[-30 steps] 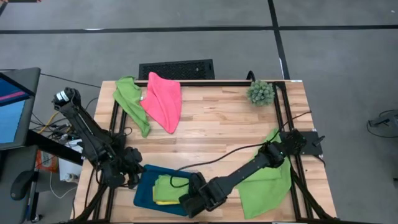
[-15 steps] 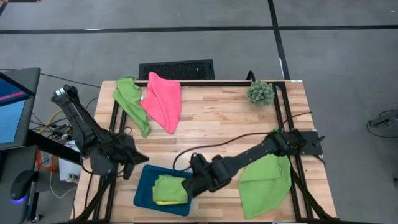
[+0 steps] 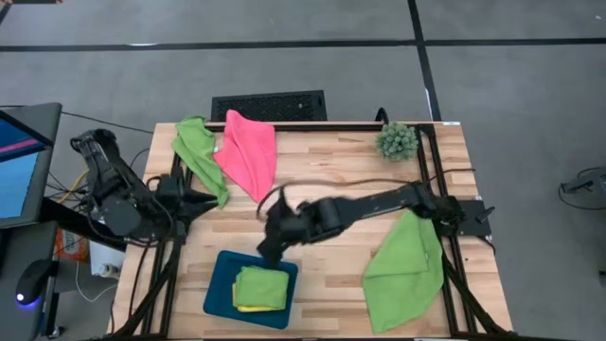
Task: Fold microfiber towels
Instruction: Fold the pink microfiber towel on the table
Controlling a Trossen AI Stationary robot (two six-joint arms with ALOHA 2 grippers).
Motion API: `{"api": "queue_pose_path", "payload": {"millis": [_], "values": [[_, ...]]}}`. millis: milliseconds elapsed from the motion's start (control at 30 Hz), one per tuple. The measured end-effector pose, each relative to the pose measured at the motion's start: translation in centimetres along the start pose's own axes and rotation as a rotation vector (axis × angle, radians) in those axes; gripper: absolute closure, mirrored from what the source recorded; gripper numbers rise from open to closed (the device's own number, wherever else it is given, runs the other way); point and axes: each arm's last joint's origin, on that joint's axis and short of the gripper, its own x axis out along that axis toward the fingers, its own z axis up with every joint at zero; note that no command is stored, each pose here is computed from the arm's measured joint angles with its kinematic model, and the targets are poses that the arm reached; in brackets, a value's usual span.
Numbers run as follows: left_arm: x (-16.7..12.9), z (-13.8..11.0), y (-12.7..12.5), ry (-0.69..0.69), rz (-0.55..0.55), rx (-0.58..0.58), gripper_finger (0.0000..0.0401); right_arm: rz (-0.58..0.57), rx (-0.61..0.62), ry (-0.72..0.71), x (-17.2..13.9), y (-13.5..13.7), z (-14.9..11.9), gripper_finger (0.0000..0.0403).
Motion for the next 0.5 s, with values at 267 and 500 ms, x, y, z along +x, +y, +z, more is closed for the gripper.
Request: {"api": "queue_pose_path", "payload": {"millis": [267, 500], "values": [[0.0, 0.9, 3.3, 0.107, 0.145, -0.093, 0.0250, -0.316, -0.172, -0.050, -7.4, -5.9, 2.4, 0.0213], [1.4, 1.7, 5.7, 0.125, 0.312, -0.251, 0.0247, -0.470, -0.223, -0.030, -9.3, -12.2, 6.4, 0.0148]]}}
